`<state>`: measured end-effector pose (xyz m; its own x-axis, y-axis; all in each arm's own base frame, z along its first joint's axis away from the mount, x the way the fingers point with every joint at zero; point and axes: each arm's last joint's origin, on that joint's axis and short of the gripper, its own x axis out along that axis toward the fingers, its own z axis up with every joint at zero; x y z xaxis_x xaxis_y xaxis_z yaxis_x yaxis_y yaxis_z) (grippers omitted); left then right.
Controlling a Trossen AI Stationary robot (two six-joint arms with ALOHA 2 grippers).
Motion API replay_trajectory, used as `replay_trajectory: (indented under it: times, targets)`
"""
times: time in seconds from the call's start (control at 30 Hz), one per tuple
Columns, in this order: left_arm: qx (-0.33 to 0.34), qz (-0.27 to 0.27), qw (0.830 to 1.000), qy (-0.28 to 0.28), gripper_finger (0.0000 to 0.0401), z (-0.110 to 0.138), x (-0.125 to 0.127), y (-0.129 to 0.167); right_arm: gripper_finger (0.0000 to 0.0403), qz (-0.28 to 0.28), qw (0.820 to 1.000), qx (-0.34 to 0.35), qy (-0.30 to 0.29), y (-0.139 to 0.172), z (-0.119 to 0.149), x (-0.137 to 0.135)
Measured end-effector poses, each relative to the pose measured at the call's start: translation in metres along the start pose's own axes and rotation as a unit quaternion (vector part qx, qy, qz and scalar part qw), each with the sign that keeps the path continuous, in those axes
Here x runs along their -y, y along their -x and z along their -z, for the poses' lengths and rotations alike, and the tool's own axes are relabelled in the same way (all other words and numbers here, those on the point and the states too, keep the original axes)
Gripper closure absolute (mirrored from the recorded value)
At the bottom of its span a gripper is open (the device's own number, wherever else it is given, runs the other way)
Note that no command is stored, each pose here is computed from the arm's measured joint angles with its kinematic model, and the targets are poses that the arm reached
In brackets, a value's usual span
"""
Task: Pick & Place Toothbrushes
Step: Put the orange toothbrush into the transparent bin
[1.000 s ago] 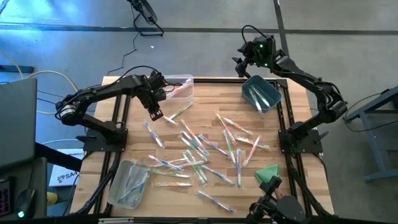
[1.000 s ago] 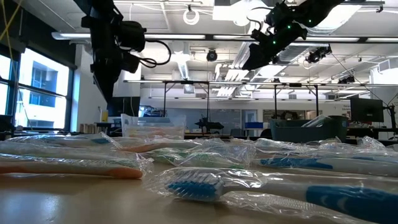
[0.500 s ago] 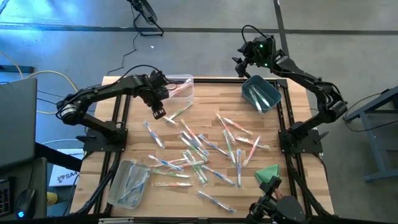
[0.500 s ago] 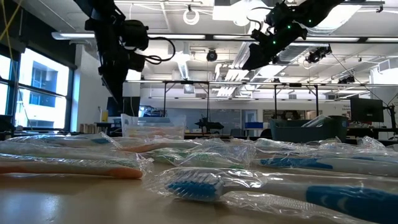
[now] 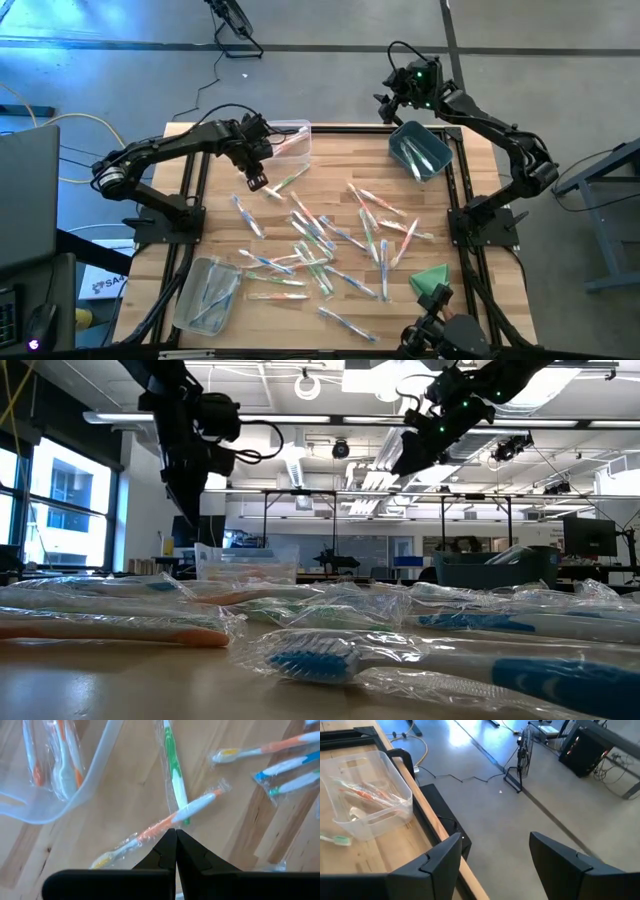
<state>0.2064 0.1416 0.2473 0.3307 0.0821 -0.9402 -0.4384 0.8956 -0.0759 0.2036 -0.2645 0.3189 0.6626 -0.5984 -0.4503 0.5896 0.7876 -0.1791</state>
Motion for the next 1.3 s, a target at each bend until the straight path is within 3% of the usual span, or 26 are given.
replay_trajectory:
  times: [0.2, 0.47, 0.77, 1.13, 1.3]
  targets:
    - [-0.023, 0.003, 1.0, -0.01, 0.0401, 0.005, 0.001, 0.0, 0.0176, -0.001, 0.999, -0.004, -0.031, 0.0, 0.001, 0.0]
    - [0.0, -0.003, 1.0, -0.013, 0.0401, 0.0, 0.0, 0.0, 0.0176, -0.003, 0.999, -0.002, -0.054, 0.0, 0.0, 0.0]
    - [0.136, -0.008, 0.989, 0.062, 0.0401, -0.027, -0.003, 0.006, 0.018, -0.01, 0.998, 0.053, -0.019, 0.001, -0.01, 0.001]
    - [0.207, -0.007, 0.966, 0.156, 0.0401, -0.04, -0.005, 0.011, 0.0276, -0.099, 0.992, 0.075, -0.014, 0.001, -0.011, -0.004]
    - [0.254, 0.0, 0.956, 0.148, 0.0401, -0.04, -0.002, 0.027, 0.0327, -0.109, 0.991, 0.077, -0.017, 0.001, -0.011, -0.004]
